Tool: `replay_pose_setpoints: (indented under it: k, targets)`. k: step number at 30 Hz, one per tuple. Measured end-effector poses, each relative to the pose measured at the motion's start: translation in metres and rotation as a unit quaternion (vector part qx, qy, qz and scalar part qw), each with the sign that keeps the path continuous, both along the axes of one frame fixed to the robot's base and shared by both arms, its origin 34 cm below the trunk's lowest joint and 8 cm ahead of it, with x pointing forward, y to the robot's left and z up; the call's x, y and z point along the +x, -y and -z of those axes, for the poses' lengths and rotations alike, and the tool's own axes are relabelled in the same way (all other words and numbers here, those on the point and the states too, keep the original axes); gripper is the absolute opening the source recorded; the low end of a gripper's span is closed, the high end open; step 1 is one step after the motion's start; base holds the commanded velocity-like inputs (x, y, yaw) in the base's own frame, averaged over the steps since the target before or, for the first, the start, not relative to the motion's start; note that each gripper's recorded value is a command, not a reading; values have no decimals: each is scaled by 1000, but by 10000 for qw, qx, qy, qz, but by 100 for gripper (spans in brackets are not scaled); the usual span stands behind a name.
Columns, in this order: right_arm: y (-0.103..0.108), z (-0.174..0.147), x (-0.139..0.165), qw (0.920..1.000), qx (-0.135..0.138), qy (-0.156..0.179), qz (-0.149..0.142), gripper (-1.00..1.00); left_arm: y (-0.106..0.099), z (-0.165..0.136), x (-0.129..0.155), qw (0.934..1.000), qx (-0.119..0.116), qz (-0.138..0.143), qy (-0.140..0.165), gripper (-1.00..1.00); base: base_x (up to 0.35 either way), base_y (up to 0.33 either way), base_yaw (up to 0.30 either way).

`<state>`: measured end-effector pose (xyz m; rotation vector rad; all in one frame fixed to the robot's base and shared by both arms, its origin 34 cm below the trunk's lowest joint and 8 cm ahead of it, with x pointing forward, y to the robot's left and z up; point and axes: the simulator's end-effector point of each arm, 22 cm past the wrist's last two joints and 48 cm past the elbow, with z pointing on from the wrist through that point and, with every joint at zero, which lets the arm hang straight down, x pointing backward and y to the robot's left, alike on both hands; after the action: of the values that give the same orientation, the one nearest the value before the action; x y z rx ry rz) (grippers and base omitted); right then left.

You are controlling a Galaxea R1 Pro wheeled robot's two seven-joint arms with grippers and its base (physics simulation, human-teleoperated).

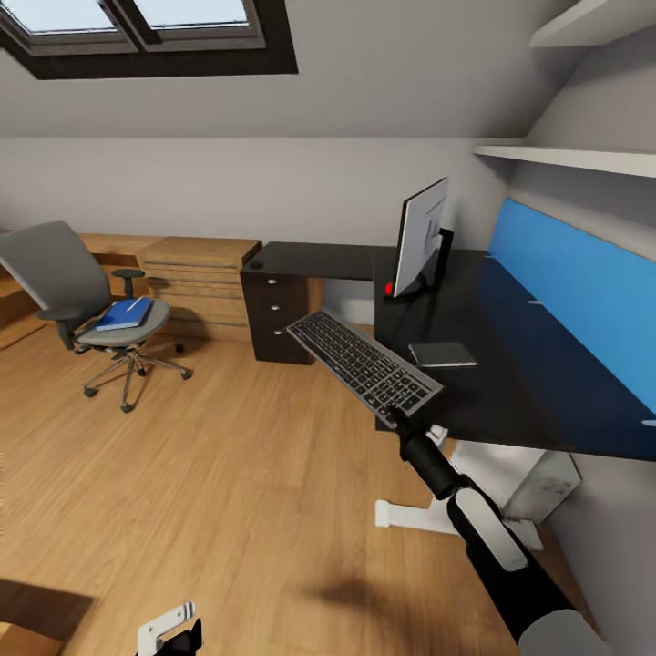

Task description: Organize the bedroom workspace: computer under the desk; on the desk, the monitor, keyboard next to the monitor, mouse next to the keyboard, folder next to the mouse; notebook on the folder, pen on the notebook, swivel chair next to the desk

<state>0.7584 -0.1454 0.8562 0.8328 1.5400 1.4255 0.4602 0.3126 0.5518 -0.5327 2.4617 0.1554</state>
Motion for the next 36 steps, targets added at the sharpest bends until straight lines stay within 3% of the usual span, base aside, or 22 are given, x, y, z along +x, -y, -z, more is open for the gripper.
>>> replay_pose_setpoints:
  k: [10,20,27,31,36]
  targets:
    - [-10,-12,-21,9998,-10,113,139,-100,0,0,0,10000,-9,7,4,100,0,297,0]
    - [-10,-11,-24,9998,16,93,161,-100,2,3,-3,10000,-20,26,-40,100,42,313,0]
    - [4,-14,-19,9984,-25,175,543,-100,5,8,-10,9999,-34,67,-140,100,131,306,-82]
    - [5,-14,-18,9980,-40,183,605,-100,9,9,-10,9998,-46,129,-149,100,209,213,-234]
    - [5,2,-17,9974,-130,-139,693,-100,14,9,-9,9997,-54,192,-149,100,65,27,-262]
